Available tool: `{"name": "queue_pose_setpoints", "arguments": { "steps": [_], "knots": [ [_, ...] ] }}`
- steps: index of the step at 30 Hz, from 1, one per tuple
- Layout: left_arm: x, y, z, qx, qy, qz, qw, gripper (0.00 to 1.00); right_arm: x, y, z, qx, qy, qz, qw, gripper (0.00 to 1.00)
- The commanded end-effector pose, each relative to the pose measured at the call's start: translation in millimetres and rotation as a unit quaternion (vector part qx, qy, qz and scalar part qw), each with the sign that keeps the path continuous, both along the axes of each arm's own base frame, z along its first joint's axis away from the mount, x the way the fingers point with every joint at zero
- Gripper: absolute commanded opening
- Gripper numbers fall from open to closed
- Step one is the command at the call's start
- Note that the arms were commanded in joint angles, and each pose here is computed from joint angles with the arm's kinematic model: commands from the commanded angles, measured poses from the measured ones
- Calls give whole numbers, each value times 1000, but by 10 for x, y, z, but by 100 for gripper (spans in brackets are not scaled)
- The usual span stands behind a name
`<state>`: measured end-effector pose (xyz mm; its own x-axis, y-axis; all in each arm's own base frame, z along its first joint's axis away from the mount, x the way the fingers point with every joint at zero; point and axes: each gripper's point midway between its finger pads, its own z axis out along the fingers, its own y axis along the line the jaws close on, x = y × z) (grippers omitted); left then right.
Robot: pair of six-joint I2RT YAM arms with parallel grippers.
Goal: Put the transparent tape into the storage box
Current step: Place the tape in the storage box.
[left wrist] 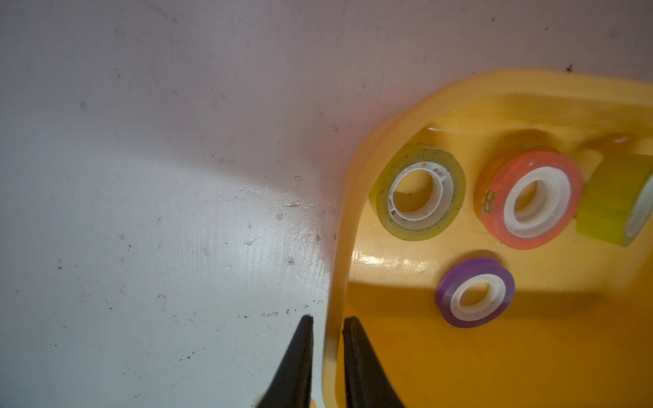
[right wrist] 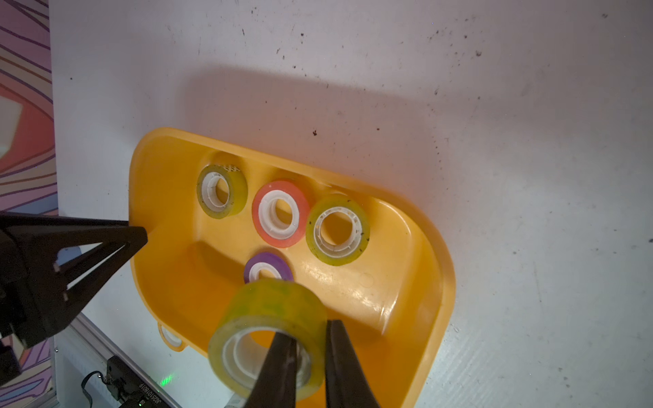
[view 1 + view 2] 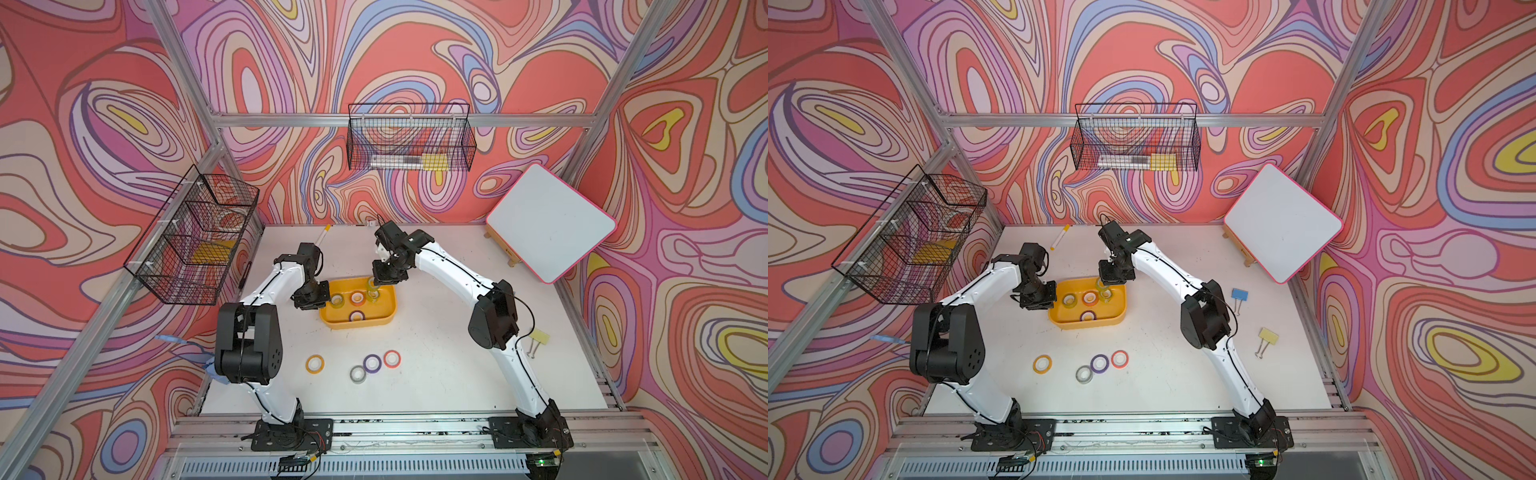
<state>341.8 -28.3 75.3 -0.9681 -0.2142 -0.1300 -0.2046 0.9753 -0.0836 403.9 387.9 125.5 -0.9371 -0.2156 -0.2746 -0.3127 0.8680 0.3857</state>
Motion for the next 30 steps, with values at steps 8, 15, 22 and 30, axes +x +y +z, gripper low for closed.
{"name": "queue_pose_setpoints", "arguments": {
  "steps": [8, 15, 22, 30],
  "knots": [
    [-84, -16, -59, -2, 20, -2, 1000, 22, 41, 84, -316, -4, 25, -12, 1000, 15],
    [-81, -32, -50, -6, 20, -3, 1000, 22, 51, 62, -443, -16, 30, -13, 999, 15],
    [-94, -26, -34, -5, 17, -4, 1000, 22, 87, 52, -569, -27, 34, -17, 999, 17],
    [-108, -26, -39, -4, 20, -5, 1000, 22, 165, -8, -586, -29, 33, -32, 999, 19]
  ]
}}
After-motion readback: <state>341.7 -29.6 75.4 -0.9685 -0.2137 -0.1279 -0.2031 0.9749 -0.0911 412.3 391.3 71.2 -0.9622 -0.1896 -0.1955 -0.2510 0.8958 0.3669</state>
